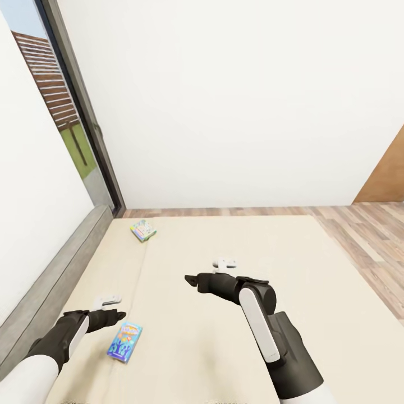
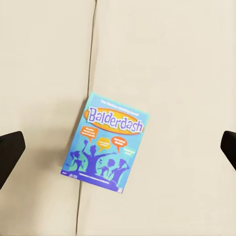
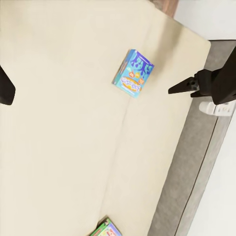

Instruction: Put all the toys in the child's room - the three board games (two on the bed and one on the table), the two jigsaw puzzles on the table, and the tennis ball on the table - inside the toy box on the table in the child's room.

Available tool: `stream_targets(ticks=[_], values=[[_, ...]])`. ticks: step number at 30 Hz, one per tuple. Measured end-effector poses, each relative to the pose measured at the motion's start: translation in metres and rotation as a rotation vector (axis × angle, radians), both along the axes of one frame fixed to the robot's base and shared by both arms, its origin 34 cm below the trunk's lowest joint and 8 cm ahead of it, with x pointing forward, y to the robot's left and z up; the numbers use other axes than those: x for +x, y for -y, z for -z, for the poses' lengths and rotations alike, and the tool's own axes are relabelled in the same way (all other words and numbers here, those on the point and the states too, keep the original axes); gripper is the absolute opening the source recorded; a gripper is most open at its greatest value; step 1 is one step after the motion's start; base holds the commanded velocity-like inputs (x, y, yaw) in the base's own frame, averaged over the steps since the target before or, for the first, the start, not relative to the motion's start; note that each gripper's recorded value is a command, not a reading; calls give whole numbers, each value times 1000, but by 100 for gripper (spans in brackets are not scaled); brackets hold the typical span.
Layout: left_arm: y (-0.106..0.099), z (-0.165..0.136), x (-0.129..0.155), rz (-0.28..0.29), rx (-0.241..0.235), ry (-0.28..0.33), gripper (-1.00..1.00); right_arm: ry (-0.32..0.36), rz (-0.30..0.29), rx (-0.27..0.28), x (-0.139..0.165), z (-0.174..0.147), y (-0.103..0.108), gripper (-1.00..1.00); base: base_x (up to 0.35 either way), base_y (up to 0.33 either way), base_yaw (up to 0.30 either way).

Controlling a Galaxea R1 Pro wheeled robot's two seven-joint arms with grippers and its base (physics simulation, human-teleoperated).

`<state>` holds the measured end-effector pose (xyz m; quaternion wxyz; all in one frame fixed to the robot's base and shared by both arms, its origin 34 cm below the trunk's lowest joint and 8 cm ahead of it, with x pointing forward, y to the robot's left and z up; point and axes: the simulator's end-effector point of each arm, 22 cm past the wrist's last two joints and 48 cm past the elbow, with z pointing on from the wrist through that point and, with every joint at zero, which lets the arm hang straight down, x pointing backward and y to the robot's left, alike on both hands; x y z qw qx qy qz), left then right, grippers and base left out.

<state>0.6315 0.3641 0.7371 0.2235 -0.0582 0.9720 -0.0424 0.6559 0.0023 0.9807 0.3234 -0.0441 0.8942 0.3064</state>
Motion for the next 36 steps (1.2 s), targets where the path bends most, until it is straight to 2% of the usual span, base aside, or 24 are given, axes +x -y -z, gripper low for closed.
stream_targets(ticks=[30,32,36], values=[[-1,23,-9,2,4,-30,100,-43,-6,7,-1,22,-2,100,0,0,0],[-1,25,-10,2,4,-33,100,-44,-10,13,-2,22,-3,100,0,0,0],[-1,28,-12,2,4,-39,100,-33,-38,61,-3,13,-12,100,0,0,0]])
